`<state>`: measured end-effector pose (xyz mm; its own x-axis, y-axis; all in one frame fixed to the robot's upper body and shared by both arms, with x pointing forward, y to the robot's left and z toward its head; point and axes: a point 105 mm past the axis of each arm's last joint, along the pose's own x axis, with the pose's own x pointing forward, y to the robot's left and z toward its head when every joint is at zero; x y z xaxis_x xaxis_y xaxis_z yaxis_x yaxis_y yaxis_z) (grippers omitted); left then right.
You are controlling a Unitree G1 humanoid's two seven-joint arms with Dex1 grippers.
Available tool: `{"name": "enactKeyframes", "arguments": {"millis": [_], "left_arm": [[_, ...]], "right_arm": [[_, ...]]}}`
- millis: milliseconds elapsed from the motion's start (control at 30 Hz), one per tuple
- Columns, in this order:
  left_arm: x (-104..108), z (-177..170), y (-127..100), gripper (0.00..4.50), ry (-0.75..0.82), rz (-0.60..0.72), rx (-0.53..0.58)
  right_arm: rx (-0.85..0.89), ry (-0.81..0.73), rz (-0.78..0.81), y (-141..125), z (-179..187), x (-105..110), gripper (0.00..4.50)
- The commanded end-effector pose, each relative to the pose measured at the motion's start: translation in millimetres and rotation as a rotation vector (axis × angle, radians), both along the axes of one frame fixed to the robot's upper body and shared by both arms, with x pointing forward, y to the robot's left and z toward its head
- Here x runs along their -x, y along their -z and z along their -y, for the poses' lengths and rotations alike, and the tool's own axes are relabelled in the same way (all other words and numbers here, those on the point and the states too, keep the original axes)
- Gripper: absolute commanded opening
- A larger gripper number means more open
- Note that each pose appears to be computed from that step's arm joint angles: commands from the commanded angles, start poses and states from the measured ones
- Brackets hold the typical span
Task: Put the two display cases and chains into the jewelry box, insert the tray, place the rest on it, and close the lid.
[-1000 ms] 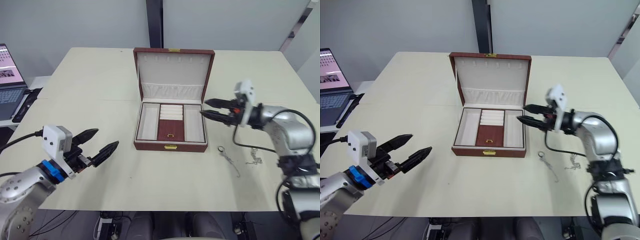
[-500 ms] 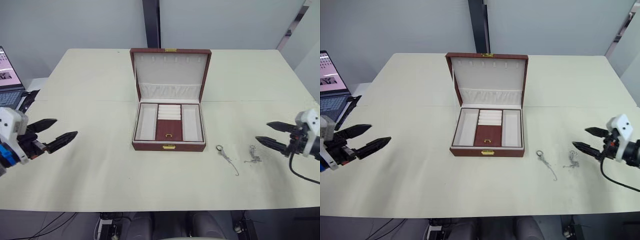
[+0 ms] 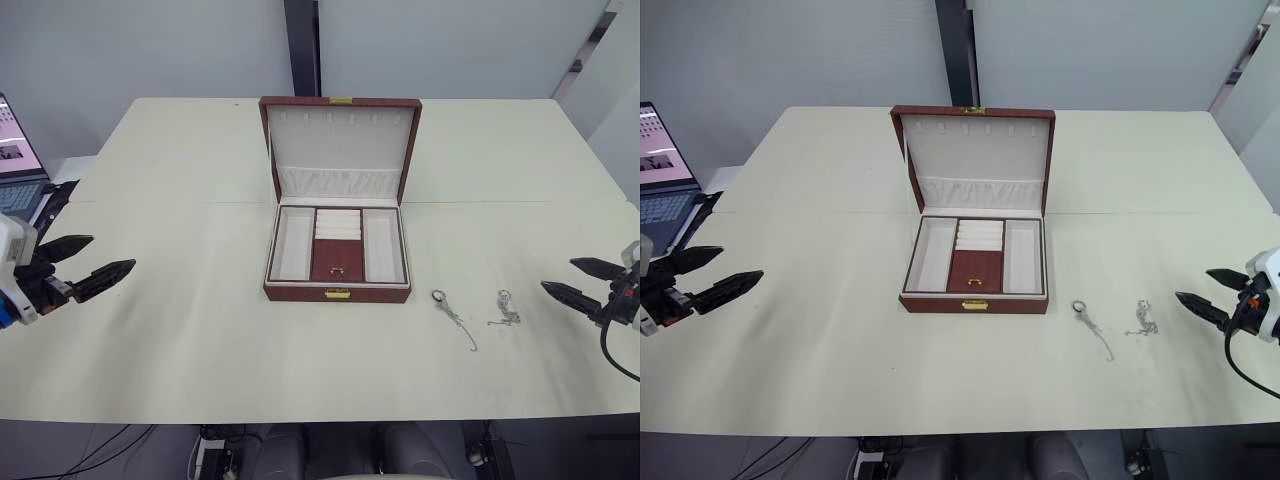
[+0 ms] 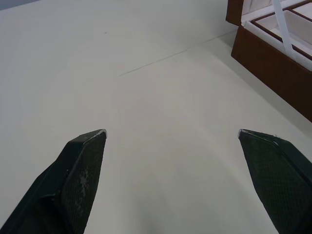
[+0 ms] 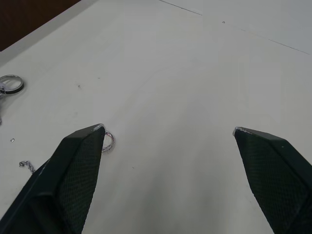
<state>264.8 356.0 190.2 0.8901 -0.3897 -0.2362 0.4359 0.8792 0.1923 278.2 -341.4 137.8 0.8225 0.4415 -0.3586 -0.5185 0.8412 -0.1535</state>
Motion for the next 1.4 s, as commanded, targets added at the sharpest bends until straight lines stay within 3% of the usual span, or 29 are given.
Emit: {"name": "enactKeyframes", "arguments": {"millis": [33, 267, 567, 800, 1000, 1400], "left_arm": [[1.5, 3.7, -9.6, 4.5, 0.021, 0.046, -0.031], [4.1, 52.8, 1.3, 4.5, 0.203, 0.06, -0.048], [15.9, 140.5, 18.0, 4.5, 0.554, 0.025, -0.01], [31.9, 192.2, 29.6, 4.5, 0.779, 0.017, 0.01], [46.0, 213.4, 40.6, 4.5, 0.893, 0.007, -0.01], [44.9, 220.1, 39.3, 4.5, 0.883, 0.016, 0.008]], "right_arm": [[-0.002, -0.006, 0.061, -14.8, -3.5, -2.4, 4.46], [-0.115, 0.012, 0.137, -19.2, -30.8, 5.5, 4.46], [-0.194, 0.08, 0.166, 6.1, -72.1, 30.6, 4.46], [-0.134, 0.154, 0.175, 28.1, -87.2, 33.0, 4.46], [-0.08, 0.227, 0.163, 48.4, -86.7, 27.3, 4.46], [-0.061, 0.231, 0.051, 83.0, -85.0, 33.9, 4.46]]}}
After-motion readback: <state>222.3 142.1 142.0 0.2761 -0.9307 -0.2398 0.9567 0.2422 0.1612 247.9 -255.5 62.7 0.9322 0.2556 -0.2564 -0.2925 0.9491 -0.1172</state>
